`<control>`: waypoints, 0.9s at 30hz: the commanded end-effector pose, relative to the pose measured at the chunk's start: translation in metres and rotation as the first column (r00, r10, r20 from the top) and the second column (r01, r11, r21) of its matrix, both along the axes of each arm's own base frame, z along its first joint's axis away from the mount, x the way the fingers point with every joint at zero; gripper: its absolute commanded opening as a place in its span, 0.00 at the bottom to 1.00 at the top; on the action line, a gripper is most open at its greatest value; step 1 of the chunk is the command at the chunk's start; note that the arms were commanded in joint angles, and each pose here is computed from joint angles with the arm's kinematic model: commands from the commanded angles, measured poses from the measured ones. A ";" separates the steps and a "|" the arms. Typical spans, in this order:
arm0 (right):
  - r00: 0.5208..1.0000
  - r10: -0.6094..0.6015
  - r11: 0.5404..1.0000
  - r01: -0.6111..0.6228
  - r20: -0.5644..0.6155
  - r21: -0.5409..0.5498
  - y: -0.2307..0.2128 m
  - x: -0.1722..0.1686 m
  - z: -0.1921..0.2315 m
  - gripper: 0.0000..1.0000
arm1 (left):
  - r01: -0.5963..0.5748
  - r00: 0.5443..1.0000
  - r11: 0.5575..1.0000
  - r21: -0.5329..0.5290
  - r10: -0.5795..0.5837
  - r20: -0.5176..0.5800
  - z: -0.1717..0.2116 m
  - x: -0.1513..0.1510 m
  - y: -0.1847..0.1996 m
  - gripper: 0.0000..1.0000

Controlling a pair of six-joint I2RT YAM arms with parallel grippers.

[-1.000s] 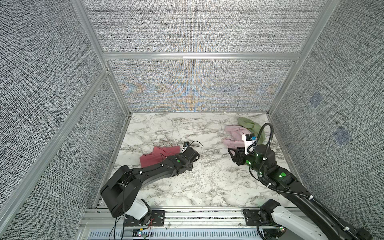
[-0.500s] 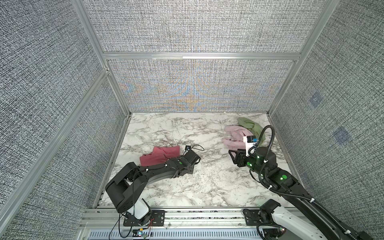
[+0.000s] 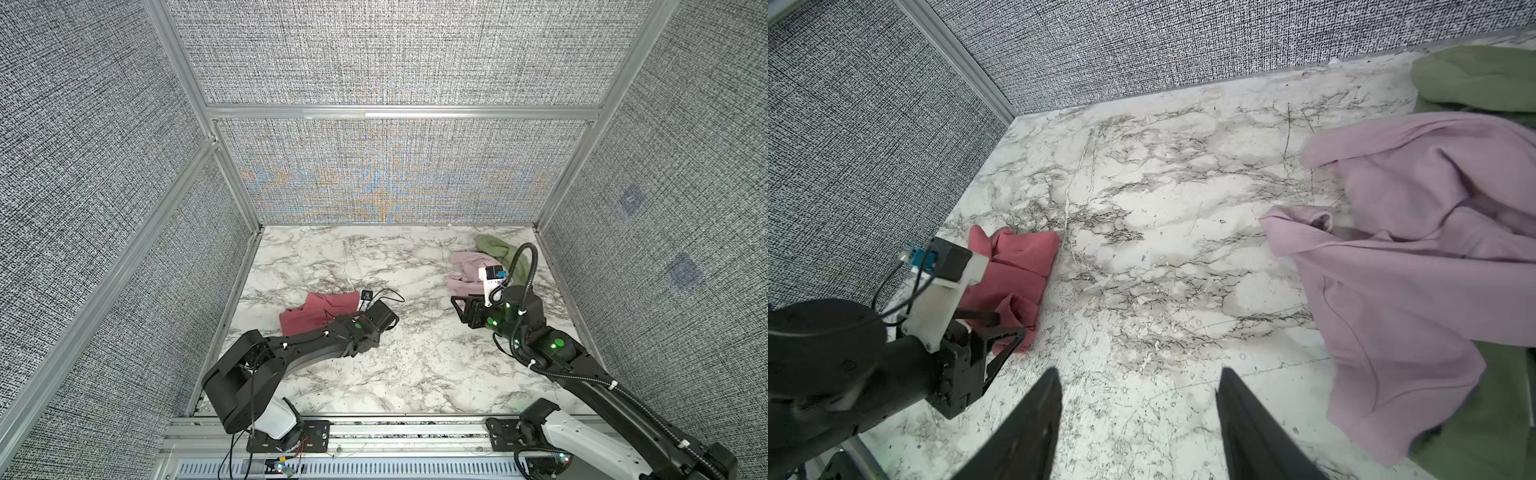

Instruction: Pick out a specific cloth from the pile

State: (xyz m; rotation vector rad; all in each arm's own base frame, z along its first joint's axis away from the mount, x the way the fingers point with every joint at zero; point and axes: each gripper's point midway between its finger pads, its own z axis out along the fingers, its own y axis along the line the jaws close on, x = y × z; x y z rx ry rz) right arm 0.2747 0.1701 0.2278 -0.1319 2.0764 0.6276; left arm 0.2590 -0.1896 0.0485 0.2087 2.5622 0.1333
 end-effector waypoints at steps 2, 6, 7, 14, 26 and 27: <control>1.000 0.013 1.000 -0.013 0.024 0.022 0.005 0.003 0.008 0.61 | -0.034 0.999 0.998 0.058 0.034 -0.011 -0.011 -0.005 0.015 0.52; 1.000 0.013 1.000 -0.014 0.021 0.018 0.005 0.003 0.006 0.61 | -0.036 0.999 0.996 0.078 0.038 -0.015 -0.020 -0.004 0.017 0.52; 1.000 0.015 1.000 -0.016 0.021 0.018 0.005 0.003 0.006 0.61 | -0.035 0.999 0.996 0.084 0.037 -0.017 -0.022 -0.004 0.017 0.52; 1.000 0.012 1.000 -0.012 0.018 0.016 0.005 0.003 0.001 0.61 | -0.015 0.999 0.994 0.112 0.019 -0.038 -0.037 -0.001 0.013 0.49; 0.999 0.010 1.000 -0.010 0.030 0.008 0.004 0.005 0.008 0.61 | 0.026 1.000 0.999 0.042 -0.025 -0.012 -0.034 0.016 -0.016 0.00; 0.999 0.010 1.000 -0.011 0.033 0.009 0.004 0.005 0.009 0.61 | 0.034 0.999 0.999 0.022 -0.034 0.008 -0.026 0.022 -0.023 0.00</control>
